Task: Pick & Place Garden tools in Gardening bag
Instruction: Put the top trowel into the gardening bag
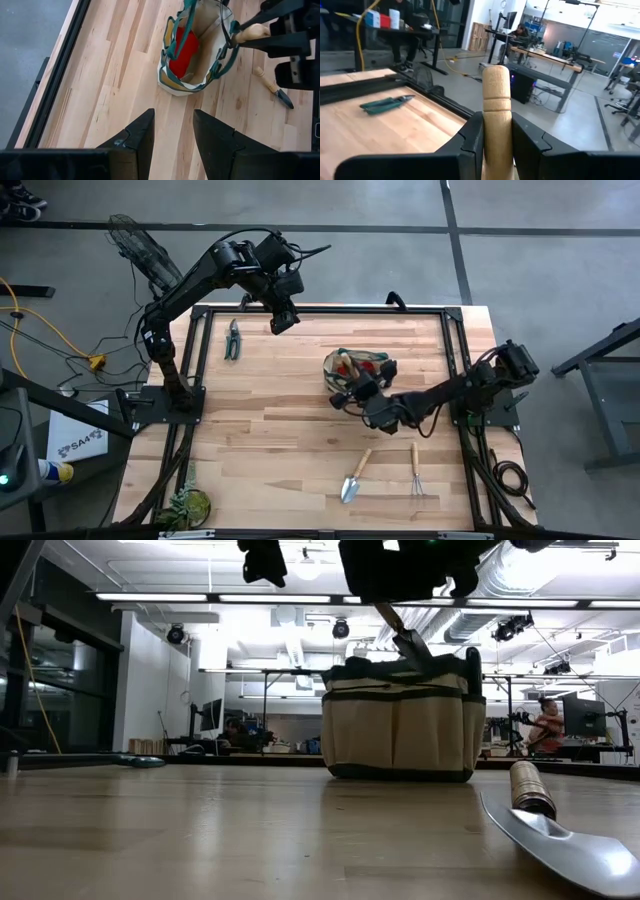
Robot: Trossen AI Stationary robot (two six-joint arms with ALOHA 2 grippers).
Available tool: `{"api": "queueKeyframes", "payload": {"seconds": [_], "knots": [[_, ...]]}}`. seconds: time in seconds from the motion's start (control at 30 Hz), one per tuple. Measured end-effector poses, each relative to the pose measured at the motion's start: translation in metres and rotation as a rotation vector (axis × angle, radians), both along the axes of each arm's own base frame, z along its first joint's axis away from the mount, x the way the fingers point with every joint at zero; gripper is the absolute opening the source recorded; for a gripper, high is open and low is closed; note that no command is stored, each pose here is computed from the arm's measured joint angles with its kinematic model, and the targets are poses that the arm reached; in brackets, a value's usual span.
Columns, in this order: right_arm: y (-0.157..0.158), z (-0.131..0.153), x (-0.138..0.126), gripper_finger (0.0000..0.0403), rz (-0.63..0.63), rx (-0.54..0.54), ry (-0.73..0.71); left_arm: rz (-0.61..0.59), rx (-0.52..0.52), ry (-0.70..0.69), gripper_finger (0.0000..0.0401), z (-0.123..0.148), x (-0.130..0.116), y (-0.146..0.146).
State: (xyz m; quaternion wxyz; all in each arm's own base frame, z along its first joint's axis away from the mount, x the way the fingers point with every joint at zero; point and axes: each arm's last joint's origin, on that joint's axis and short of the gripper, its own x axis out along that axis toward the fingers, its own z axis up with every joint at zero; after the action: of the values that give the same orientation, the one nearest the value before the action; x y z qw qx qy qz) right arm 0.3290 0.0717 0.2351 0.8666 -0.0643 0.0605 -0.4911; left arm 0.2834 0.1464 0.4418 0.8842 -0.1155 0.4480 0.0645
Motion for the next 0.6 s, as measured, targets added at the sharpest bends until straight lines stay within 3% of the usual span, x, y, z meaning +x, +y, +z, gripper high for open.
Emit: {"api": "queueKeyframes", "payload": {"seconds": [0.6], "knots": [[-0.0066, -0.0079, 0.0029, 0.0063, 0.095, 0.001, 0.097, 0.0, 0.0, 0.0, 0.0132, 0.0, 0.0, 0.0]]}}
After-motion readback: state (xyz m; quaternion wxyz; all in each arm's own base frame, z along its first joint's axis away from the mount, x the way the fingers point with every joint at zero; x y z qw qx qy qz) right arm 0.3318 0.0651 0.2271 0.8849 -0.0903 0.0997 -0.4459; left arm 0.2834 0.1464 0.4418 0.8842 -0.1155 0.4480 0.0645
